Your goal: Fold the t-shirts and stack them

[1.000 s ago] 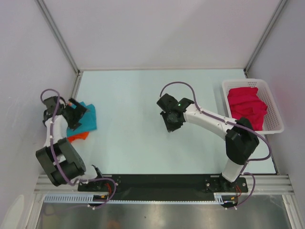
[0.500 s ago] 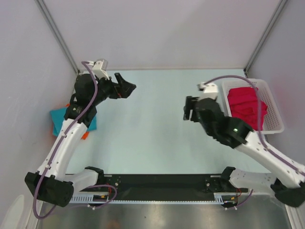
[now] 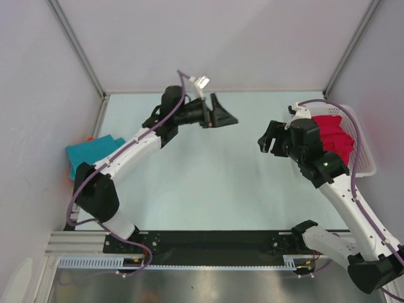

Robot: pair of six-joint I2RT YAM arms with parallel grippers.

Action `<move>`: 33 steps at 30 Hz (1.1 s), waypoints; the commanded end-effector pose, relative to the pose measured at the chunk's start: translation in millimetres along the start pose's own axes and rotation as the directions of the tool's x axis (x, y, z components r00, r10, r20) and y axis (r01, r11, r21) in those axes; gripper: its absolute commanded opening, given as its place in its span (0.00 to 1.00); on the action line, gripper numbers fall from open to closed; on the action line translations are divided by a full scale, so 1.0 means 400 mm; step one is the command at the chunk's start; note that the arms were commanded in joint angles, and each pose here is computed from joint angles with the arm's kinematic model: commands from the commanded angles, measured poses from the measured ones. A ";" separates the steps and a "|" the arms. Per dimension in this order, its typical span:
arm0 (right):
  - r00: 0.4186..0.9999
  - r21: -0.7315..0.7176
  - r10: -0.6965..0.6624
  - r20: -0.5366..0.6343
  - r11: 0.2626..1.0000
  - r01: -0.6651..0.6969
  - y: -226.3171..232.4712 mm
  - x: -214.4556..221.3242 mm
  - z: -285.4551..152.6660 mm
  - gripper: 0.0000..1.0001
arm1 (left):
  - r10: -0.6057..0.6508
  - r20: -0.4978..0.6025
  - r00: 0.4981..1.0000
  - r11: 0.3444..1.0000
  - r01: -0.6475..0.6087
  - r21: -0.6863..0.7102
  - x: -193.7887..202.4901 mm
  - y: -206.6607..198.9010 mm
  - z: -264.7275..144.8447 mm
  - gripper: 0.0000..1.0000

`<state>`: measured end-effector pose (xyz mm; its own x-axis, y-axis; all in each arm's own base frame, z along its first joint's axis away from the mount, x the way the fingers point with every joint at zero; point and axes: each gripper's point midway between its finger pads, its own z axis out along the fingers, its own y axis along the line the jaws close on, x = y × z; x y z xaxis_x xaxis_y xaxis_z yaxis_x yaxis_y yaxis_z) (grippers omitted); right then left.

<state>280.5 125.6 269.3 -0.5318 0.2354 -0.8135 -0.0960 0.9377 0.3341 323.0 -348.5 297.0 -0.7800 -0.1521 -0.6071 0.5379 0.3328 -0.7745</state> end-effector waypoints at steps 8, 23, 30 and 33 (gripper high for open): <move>0.947 -0.031 0.134 -0.293 0.988 -0.150 -0.086 0.101 0.090 0.68 | 0.416 -0.220 0.882 0.881 -0.451 -0.144 0.009 -0.089 0.175 1.00; 0.979 0.111 0.190 -0.074 0.977 -0.181 -0.137 -0.020 0.077 0.56 | 0.268 0.009 0.963 0.932 -0.262 0.251 -0.057 -0.138 0.115 1.00; 0.974 0.135 0.218 -0.058 0.969 -0.208 -0.138 -0.008 0.070 0.56 | 0.382 -0.045 0.923 0.923 -0.379 0.066 -0.074 -0.070 0.075 1.00; 0.974 0.132 0.215 -0.064 0.970 -0.205 -0.122 -0.005 0.075 0.56 | 0.428 -0.036 0.903 0.903 -0.429 -0.028 -0.092 -0.055 0.045 1.00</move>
<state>308.2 81.4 227.1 -0.6281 0.3952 -0.6703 0.1280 0.9022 0.4119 367.1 -371.8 271.8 -0.6504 0.0393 -0.7586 0.7021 0.4123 -0.5806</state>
